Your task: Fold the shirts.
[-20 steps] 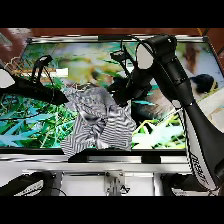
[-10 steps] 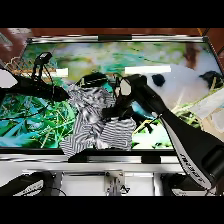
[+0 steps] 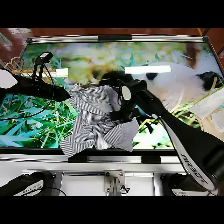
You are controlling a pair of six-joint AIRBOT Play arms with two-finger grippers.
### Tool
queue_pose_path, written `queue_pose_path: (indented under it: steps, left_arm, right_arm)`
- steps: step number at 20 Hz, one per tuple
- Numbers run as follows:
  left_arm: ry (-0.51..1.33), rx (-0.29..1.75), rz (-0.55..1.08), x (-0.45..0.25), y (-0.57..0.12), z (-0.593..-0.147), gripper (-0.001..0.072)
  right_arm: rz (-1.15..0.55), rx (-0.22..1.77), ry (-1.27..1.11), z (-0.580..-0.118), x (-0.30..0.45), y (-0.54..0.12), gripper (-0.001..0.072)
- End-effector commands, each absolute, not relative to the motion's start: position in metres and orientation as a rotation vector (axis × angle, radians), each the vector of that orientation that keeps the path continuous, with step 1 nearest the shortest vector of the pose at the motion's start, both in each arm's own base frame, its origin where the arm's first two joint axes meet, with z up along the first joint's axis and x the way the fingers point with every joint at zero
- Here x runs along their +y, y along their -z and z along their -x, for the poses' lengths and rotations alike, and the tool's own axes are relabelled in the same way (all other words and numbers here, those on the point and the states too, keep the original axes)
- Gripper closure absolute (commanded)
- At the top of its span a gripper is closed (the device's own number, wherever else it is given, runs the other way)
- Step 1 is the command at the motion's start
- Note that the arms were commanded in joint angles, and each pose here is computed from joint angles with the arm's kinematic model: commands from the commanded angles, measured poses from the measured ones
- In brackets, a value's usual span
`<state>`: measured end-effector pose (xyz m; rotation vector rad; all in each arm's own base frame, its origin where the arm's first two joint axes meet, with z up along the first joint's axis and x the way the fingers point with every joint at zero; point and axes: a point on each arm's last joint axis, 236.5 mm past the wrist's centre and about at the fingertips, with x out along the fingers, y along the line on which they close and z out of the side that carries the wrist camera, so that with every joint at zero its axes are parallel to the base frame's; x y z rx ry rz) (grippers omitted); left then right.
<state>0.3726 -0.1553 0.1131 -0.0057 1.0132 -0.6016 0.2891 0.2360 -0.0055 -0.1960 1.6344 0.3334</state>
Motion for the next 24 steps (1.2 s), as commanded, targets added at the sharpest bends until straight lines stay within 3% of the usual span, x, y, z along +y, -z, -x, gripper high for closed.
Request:
queue_pose_path:
  steps: [1,4,5,6,9,14,15,20,24]
  left_arm:
    - [0.612,0.997,-0.030,-0.154,-0.117,-0.370,0.0650]
    - [0.681,1.026,-0.066,-0.178,-0.114,-0.354,0.0650]
    - [0.710,1.026,-0.082,-0.190,-0.112,-0.349,0.0650]
    - [0.736,1.021,-0.097,-0.202,-0.111,-0.345,0.0650]
    - [0.763,1.013,-0.112,-0.219,-0.106,-0.345,0.0649]
    - [0.716,1.042,-0.104,-0.197,-0.101,-0.351,0.0650]
    - [0.712,1.054,-0.104,-0.193,-0.100,-0.350,0.0650]
    - [0.716,1.053,-0.110,-0.194,-0.098,-0.350,0.0650]
    - [0.716,1.053,-0.110,-0.194,-0.098,-0.350,0.0650]
  right_arm:
    - [0.506,1.522,-0.209,-0.302,0.140,-0.056,0.0621]
    - [0.544,1.407,-0.377,-0.307,0.135,-0.085,0.0590]
    - [0.536,1.404,-0.411,-0.307,0.138,-0.085,0.0380]
    - [0.514,1.403,-0.443,-0.307,0.146,-0.081,0.0078]
    - [0.421,1.494,-0.480,-0.296,0.166,-0.065,0.0073]
    - [0.438,1.678,-0.288,-0.276,0.133,-0.038,0.0077]
    - [0.374,1.679,-0.281,-0.275,0.142,-0.029,0.0126]
    - [-0.079,1.406,-0.498,-0.317,0.248,-0.048,0.0125]
    - [-0.151,1.231,-0.528,-0.354,0.269,-0.061,0.0126]
